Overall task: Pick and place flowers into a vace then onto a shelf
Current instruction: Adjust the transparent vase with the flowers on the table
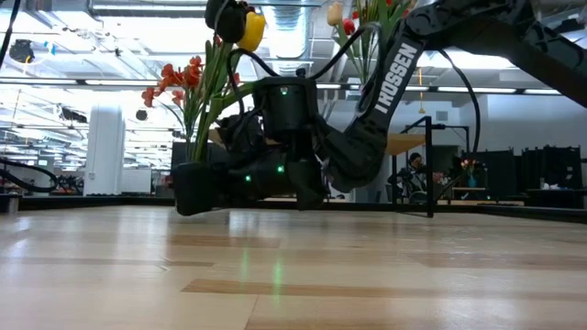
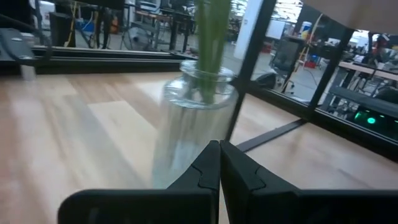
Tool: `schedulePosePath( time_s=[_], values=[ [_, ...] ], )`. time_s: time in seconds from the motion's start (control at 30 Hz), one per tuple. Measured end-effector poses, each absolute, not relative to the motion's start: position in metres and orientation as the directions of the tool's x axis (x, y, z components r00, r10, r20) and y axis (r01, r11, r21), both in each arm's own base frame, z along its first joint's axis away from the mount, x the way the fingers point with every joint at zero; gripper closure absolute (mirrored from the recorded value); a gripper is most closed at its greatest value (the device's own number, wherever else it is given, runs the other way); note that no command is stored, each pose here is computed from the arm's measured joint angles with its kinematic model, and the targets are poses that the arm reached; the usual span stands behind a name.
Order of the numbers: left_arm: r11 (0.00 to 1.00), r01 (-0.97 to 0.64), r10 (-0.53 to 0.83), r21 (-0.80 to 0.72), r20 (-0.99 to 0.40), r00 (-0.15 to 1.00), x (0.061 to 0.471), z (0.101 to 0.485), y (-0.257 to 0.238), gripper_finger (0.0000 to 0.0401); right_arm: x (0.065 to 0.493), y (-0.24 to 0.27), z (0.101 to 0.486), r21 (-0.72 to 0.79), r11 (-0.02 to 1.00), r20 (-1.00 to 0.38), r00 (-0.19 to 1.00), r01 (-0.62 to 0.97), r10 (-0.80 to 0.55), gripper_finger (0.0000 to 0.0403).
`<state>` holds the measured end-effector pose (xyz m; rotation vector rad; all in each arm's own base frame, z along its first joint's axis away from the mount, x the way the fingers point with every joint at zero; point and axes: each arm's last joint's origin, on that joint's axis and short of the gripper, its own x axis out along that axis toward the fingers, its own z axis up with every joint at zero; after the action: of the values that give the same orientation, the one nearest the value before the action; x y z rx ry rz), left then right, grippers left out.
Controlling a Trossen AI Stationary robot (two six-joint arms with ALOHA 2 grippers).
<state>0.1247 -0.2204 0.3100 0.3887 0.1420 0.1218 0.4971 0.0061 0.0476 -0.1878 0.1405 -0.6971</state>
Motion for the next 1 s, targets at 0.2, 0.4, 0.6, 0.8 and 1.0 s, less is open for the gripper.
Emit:
schedulePosePath(
  time_s=[0.2, 0.4, 0.6, 0.8, 1.0],
  values=[
    [0.918, -0.091, 0.145, 0.385, -0.114, 0.983, 0.125, 0.310, -0.220, 0.0218, 0.499, 0.001, 0.047, -0.210, 0.810, -0.072, 0.817, 0.548, -0.572, 0.0403],
    [0.919, -0.090, 0.145, 0.385, -0.114, 0.983, 0.125, 0.310, -0.220, 0.0218, 0.504, 0.009, 0.051, -0.202, 0.882, -0.066, 0.893, 0.426, -0.446, 0.0403],
    [0.919, -0.090, 0.144, 0.383, -0.114, 0.983, 0.125, 0.310, -0.220, 0.0218, 0.506, 0.018, 0.053, -0.259, 0.894, -0.064, 0.917, 0.365, -0.393, 0.0403],
    [0.923, -0.072, 0.127, 0.378, -0.122, 0.984, 0.125, 0.310, -0.221, 0.0218, 0.503, 0.025, 0.053, -0.311, 0.801, -0.057, 0.831, 0.512, -0.553, 0.0403],
    [0.925, -0.067, 0.121, 0.373, -0.123, 0.985, 0.125, 0.310, -0.221, 0.0218, 0.502, 0.012, 0.053, -0.303, 0.755, -0.053, 0.780, 0.582, -0.623, 0.0403]
  ],
)
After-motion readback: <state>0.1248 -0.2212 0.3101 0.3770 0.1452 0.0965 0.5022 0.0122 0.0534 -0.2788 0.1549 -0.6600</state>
